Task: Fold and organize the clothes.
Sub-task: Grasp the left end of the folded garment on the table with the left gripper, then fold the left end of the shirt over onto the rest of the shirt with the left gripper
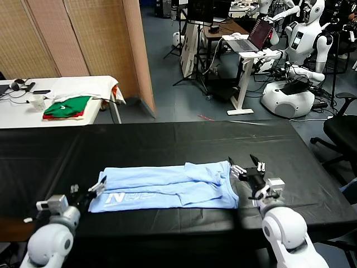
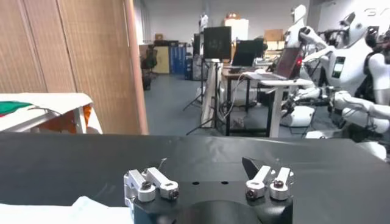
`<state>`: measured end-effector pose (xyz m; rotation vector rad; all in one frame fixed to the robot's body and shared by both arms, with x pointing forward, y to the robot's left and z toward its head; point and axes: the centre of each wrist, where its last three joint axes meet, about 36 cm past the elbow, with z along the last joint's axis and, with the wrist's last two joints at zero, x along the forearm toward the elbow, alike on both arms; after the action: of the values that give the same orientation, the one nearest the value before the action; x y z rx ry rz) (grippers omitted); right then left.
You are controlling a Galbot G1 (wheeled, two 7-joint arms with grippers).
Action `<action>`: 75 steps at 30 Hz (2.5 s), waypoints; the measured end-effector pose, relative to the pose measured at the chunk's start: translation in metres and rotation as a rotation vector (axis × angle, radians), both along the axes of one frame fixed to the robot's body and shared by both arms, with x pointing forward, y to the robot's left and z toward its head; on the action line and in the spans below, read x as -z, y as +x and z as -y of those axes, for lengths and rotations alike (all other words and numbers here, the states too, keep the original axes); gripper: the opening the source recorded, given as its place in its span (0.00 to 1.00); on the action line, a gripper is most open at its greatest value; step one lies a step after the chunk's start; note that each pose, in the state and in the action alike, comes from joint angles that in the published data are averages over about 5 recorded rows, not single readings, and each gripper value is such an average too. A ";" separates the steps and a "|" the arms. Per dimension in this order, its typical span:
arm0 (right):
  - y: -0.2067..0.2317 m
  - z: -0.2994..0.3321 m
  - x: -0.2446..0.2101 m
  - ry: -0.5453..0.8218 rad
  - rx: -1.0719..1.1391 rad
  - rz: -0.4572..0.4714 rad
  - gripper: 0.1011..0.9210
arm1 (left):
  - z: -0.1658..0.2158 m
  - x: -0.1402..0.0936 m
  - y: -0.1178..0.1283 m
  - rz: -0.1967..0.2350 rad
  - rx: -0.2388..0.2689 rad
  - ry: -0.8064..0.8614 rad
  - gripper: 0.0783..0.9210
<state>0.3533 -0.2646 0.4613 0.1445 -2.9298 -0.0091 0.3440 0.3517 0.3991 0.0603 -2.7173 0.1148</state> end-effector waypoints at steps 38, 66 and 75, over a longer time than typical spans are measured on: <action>-0.005 -0.018 -0.007 0.025 -0.014 0.025 0.98 | 0.007 0.011 -0.017 -0.017 0.059 0.139 0.14; -0.035 -0.019 0.015 0.031 0.028 -0.006 0.98 | 0.001 -0.048 -0.012 0.081 0.067 0.170 0.14; -0.055 -0.012 0.023 -0.009 0.071 -0.037 0.98 | 0.079 -0.047 -0.010 0.124 0.182 -0.075 0.14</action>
<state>0.2980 -0.2525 0.4384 0.0385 -2.8958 -0.0099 0.3336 0.2727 0.4462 -0.2219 -2.8227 0.1723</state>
